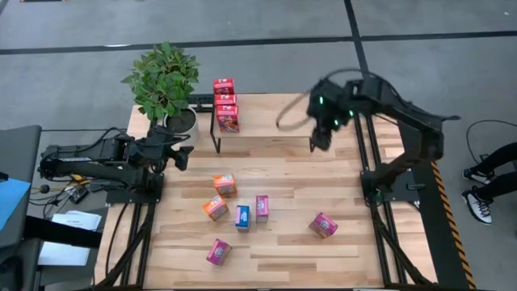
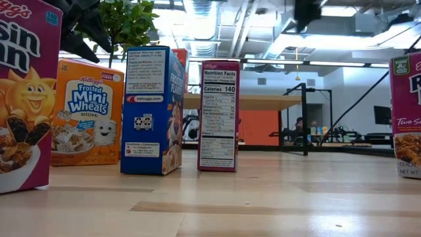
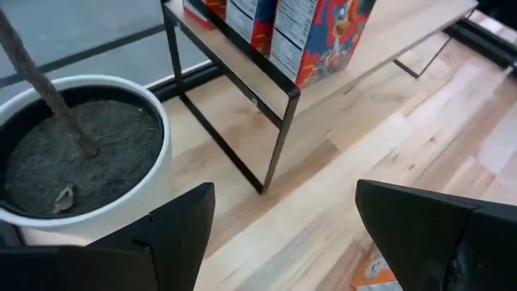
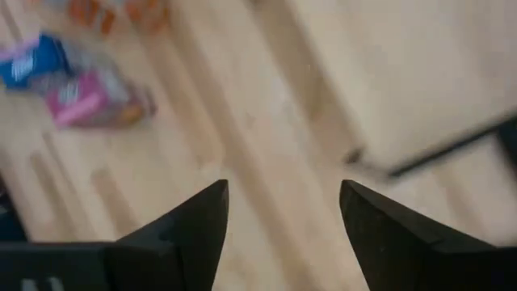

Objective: Stack cereal on shelf
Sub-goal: Put the right violet cereal box on the shelf

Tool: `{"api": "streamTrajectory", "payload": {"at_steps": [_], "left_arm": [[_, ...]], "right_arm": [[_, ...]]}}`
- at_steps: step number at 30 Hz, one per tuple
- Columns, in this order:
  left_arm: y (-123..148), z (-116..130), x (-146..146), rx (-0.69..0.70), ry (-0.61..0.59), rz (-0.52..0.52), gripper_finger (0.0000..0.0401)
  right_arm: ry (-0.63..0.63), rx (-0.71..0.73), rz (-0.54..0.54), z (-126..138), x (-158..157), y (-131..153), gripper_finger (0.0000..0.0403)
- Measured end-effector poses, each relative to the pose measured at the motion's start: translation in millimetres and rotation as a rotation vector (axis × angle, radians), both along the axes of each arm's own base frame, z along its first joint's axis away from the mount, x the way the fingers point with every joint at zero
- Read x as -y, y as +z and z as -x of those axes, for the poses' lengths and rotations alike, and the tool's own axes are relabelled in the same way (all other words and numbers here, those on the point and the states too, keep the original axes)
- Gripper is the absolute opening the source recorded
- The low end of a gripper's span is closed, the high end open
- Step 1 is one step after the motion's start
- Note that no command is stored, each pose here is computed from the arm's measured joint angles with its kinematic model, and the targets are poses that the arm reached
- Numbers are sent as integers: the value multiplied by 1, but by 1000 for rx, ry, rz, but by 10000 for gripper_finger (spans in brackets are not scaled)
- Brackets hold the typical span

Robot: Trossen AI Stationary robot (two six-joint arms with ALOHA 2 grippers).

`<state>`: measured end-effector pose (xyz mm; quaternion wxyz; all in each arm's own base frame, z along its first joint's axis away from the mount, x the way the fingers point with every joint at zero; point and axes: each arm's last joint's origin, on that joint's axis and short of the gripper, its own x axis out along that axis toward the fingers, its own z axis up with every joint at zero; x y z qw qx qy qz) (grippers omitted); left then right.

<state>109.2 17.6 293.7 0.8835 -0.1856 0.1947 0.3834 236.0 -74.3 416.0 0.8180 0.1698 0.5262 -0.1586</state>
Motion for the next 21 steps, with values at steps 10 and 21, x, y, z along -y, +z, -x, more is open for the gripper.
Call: {"api": "streamTrajectory", "payload": {"at_steps": [10,21], "left_arm": [[-1,-1,3,-70,-149,-15,290],[-1,-2,3,-138,-239,-81,290]], "right_arm": [[-204,-196,-154,11,-112,-38,265],[-250,-356,-270,12,-186,-81,266]]}}
